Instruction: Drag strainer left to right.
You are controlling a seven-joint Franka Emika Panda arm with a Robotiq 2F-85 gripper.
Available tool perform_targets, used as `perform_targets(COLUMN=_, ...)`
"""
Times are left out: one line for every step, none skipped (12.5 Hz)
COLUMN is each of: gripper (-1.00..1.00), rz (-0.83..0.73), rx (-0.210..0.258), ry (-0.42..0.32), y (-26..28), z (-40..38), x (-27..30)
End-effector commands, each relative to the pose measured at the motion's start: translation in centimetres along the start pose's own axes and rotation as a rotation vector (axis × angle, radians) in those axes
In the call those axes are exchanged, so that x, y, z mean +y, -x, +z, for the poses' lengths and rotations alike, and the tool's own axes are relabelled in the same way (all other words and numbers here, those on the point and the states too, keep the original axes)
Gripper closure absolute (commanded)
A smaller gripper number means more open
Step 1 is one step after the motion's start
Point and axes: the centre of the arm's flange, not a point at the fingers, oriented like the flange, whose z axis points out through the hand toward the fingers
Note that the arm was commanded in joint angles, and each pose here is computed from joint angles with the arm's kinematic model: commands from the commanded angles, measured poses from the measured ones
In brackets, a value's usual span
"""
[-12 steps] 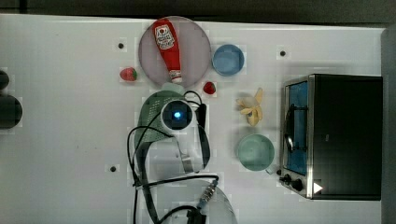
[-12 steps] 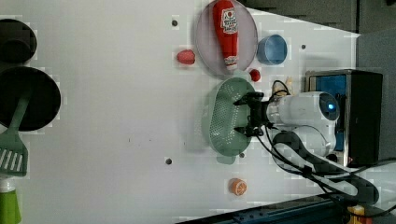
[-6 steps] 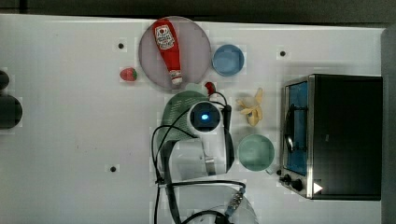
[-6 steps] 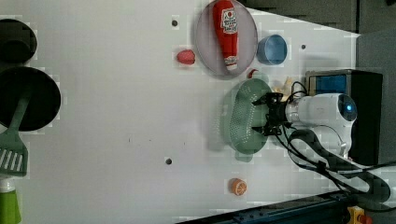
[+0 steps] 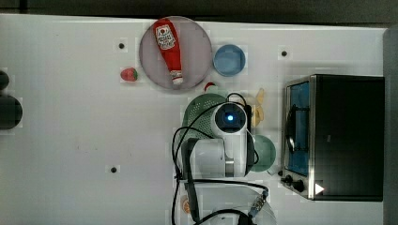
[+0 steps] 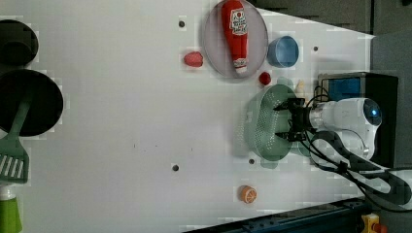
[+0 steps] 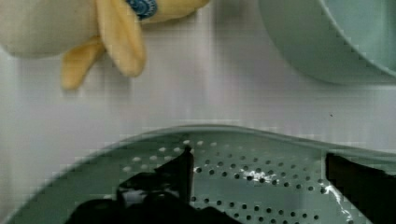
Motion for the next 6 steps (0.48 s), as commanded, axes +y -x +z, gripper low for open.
perform_targets(gripper=-1.00, rz=-0.023, rx=0.007, ry=-0.026, y=-2.7, z=-0.8, x=0.0)
perform_targets(gripper=-1.00, rz=-0.027, rx=0.007, ry=-0.041, y=-2.6, z=-1.1, x=-0.2)
perform_targets(gripper=-1.00, rz=-0.035, rx=0.008, ry=-0.065, y=-2.3, z=-1.9, x=-0.6)
perform_targets(gripper=-1.00, rz=-0.072, rx=0.011, ry=-0.088, y=-1.8, z=-3.1, x=-1.0)
perform_targets(gripper=-1.00, rz=-0.141, rx=0.017, ry=-0.115, y=-1.1, z=-5.0, x=-1.4)
perform_targets(gripper=-1.00, rz=-0.230, rx=0.030, ry=-0.142, y=-0.4, z=-7.3, x=-1.7)
